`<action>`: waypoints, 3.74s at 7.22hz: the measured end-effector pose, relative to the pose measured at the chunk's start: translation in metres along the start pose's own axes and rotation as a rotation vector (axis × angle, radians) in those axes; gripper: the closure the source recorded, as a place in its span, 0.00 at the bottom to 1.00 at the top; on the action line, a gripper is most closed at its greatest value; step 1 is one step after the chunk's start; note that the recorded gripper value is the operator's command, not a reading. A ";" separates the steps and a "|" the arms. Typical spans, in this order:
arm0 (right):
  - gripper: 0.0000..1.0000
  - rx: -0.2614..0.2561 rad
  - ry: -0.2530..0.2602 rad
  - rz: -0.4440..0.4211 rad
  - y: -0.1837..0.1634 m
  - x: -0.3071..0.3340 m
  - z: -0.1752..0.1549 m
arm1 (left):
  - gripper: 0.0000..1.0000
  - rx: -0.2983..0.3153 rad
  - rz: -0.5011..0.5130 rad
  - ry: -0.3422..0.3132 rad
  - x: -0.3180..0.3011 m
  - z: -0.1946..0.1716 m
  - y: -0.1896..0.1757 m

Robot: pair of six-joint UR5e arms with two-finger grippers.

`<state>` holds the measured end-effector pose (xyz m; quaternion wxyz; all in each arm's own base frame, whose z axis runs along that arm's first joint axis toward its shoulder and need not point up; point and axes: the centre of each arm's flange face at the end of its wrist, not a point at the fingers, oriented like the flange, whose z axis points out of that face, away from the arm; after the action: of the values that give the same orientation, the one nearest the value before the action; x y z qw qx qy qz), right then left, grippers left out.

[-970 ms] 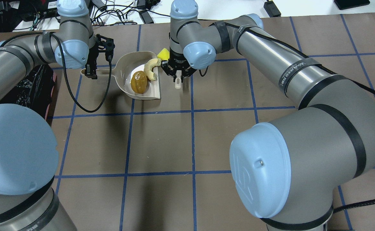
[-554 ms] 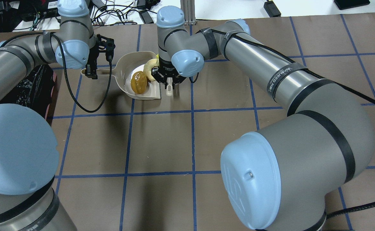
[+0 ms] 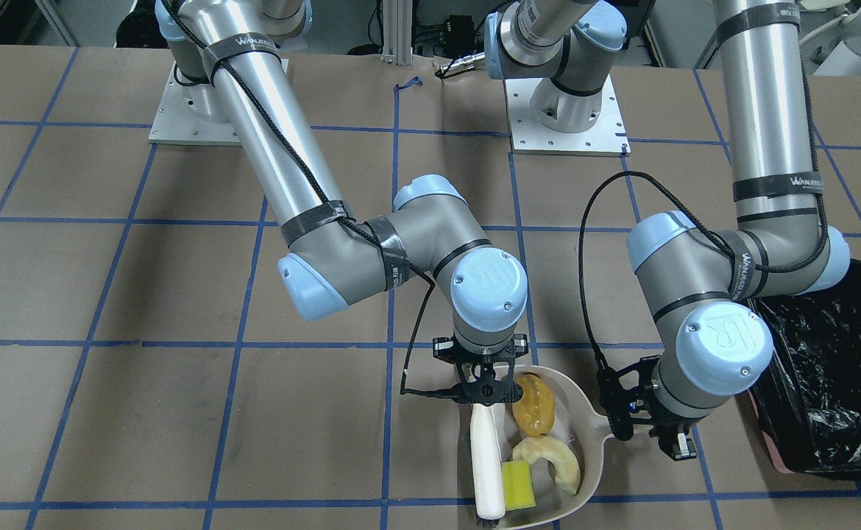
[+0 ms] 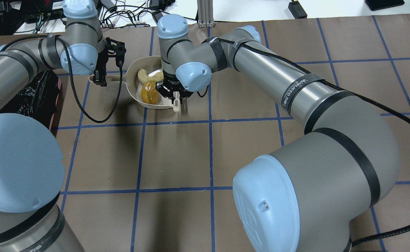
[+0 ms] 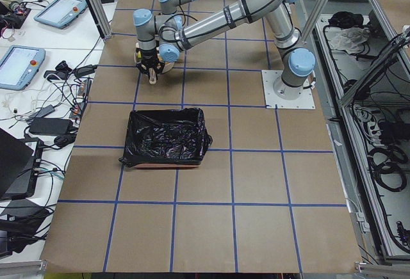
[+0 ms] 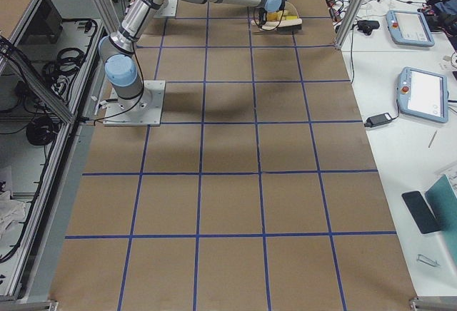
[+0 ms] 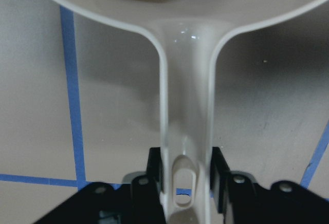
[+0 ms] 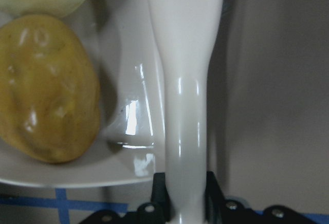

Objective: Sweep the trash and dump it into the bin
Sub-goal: 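Lift the dustpan with the left gripper while the right gripper carries the brush back, then tip the dustpan over the black bin with the left gripper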

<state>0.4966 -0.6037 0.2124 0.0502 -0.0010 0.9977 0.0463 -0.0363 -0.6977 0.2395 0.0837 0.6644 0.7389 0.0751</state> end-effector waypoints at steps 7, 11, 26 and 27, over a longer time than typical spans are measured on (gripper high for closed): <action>1.00 -0.030 -0.002 0.088 -0.007 0.039 -0.054 | 0.93 0.002 0.000 -0.001 0.000 -0.001 0.001; 1.00 -0.082 0.020 0.109 -0.023 0.155 -0.128 | 0.93 0.074 -0.018 -0.012 -0.001 -0.011 0.014; 1.00 -0.145 0.070 0.046 0.015 0.562 -0.113 | 0.93 0.277 -0.305 0.066 0.060 -0.107 0.327; 1.00 -0.150 0.068 0.042 0.016 0.567 -0.108 | 0.93 0.276 -0.331 0.062 0.065 -0.104 0.352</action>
<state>-0.0787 -0.5959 0.2644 0.0149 0.0144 0.9923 0.1219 0.2752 -0.5959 0.4181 -0.0195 0.5367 0.8433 -0.0210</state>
